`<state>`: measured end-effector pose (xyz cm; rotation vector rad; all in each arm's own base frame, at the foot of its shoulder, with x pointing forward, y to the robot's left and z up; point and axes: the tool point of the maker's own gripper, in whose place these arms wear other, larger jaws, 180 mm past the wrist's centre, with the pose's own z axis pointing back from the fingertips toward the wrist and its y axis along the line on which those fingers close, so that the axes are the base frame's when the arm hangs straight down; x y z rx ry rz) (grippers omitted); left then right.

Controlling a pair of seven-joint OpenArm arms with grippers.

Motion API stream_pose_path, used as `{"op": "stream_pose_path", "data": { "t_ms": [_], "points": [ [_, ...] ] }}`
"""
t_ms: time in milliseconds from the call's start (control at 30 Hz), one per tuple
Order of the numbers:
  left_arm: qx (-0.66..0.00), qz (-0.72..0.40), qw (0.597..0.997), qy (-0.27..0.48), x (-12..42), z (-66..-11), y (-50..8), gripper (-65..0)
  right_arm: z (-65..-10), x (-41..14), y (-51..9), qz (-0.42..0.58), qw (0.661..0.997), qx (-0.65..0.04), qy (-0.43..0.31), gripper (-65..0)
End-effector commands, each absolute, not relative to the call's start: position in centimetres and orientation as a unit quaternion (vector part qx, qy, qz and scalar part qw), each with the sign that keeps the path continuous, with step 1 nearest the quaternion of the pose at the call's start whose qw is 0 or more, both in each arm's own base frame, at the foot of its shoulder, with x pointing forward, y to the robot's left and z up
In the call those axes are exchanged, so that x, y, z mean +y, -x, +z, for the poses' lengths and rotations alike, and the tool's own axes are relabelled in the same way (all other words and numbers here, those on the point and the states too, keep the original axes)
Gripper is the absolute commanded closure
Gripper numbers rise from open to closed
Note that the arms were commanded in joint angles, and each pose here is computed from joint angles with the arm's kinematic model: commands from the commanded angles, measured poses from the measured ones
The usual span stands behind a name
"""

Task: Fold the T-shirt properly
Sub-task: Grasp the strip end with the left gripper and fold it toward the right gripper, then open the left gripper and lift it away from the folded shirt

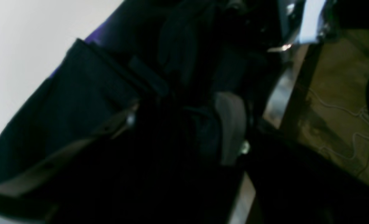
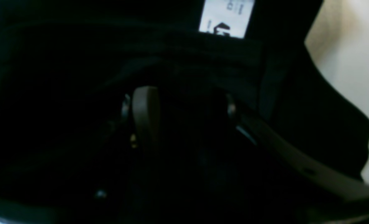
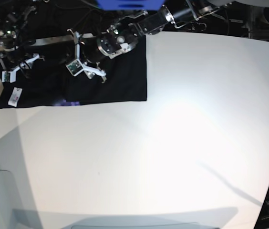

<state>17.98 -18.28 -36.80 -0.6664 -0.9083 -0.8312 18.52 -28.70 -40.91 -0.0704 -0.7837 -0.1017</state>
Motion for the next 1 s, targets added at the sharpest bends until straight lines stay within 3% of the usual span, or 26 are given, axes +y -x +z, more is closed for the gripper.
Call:
{"op": "stream_pose_path", "data": {
  "t_ms": [0, 200, 367, 533, 700, 800, 967],
  "points": [
    [-0.448, -0.372, 0.745, 0.327, -19.5, -34.3, -18.6, -31.1, -39.8, -29.2, -19.1, -0.044, 0.914, -0.4, 0.043, -27.2],
    [-0.502, -0.311, 0.729, 0.347, -18.2, -29.0, -20.5, -31.6, -39.8, -29.2, -19.1, -0.044, 0.914, -0.401, 0.043, -27.3],
    [-0.543, -0.254, 0.73, 0.329, -14.0, -26.0, -22.8, -31.2, -39.6, -29.2, -19.5, -0.045, 0.912, -0.406, 0.042, -27.4],
    [-0.523, -0.242, 0.77, 0.276, -9.1, -29.6, -23.0, -31.1, -39.4, -29.1, -20.0, -0.046, 0.91, -0.411, 0.041, -27.4],
    [-0.449, -0.267, 0.814, 0.254, -7.8, -36.0, -20.0, -31.1, -39.1, -29.2, -20.6, -0.047, 0.906, -0.418, 0.041, -27.4],
    [-0.416, -0.3, 0.816, 0.266, -9.5, -38.1, -17.9, -31.1, -39.0, -29.2, -20.7, -0.047, 0.906, -0.419, 0.041, -27.4],
    [-0.414, -0.375, 0.778, 0.287, -13.2, -37.8, -17.5, -31.1, -38.9, -29.3, -20.6, -0.048, 0.905, -0.42, 0.042, -27.3]
  ]
}}
